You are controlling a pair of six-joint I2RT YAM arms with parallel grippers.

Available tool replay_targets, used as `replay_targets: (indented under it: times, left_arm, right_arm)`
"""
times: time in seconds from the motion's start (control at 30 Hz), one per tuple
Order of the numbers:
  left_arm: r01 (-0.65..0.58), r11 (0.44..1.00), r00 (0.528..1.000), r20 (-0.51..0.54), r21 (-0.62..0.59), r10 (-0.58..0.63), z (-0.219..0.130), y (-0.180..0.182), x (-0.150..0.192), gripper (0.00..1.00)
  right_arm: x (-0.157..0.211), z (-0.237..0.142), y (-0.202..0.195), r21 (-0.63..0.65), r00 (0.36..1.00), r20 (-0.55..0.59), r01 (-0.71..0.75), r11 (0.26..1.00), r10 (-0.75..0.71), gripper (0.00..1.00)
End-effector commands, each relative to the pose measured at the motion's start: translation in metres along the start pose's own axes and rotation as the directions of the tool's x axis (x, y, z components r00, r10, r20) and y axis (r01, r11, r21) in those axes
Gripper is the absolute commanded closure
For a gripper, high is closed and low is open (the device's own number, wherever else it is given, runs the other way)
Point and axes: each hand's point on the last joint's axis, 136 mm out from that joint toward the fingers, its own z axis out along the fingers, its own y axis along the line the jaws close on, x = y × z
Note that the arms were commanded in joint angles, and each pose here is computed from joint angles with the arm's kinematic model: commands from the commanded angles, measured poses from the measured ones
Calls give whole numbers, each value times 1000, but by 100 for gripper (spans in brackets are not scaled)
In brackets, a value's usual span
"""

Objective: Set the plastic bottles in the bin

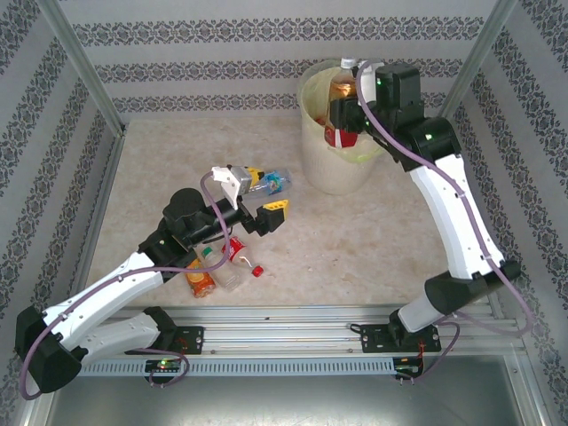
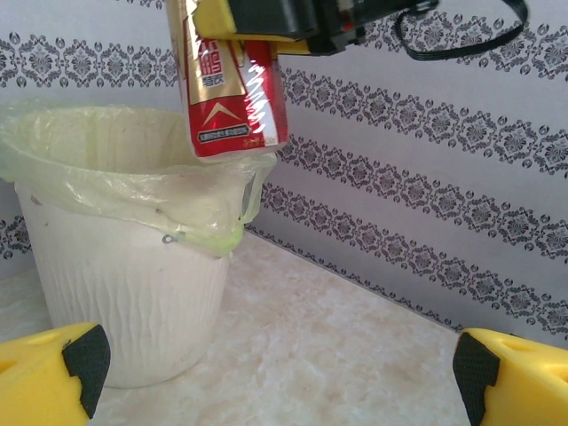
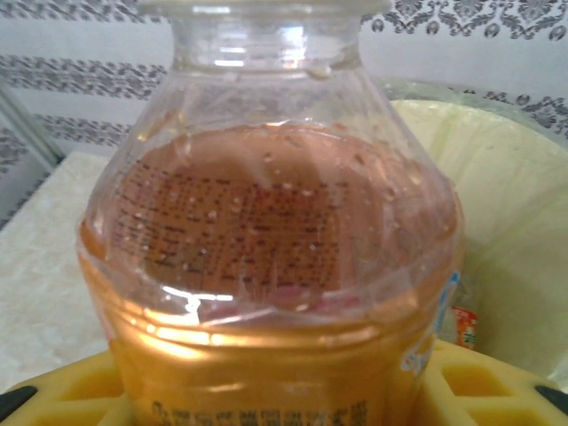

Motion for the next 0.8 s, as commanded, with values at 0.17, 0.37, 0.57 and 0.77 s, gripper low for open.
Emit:
replay_targets:
  times: [0.17, 0.37, 0.57, 0.77]
  left_arm:
    - [-23, 1000, 1000, -5, -3, 23, 7, 6, 1, 0]
    - [-17, 1000, 999, -32, -6, 17, 11, 10, 8, 0]
    - [-15, 1000, 998, -59, -3, 15, 14, 12, 14, 0]
    - [-15, 1000, 997, -78, -4, 15, 17, 13, 18, 0]
  right_arm:
    - [-23, 27, -34, 125, 999, -23, 41, 991, -38, 47]
    - [-19, 61, -40, 115, 996, -85, 36, 993, -26, 47]
    - [-6, 97, -43, 50, 990, -137, -21, 999, 28, 46]
    - [18, 126, -49, 12, 974, -219, -59, 998, 60, 44]
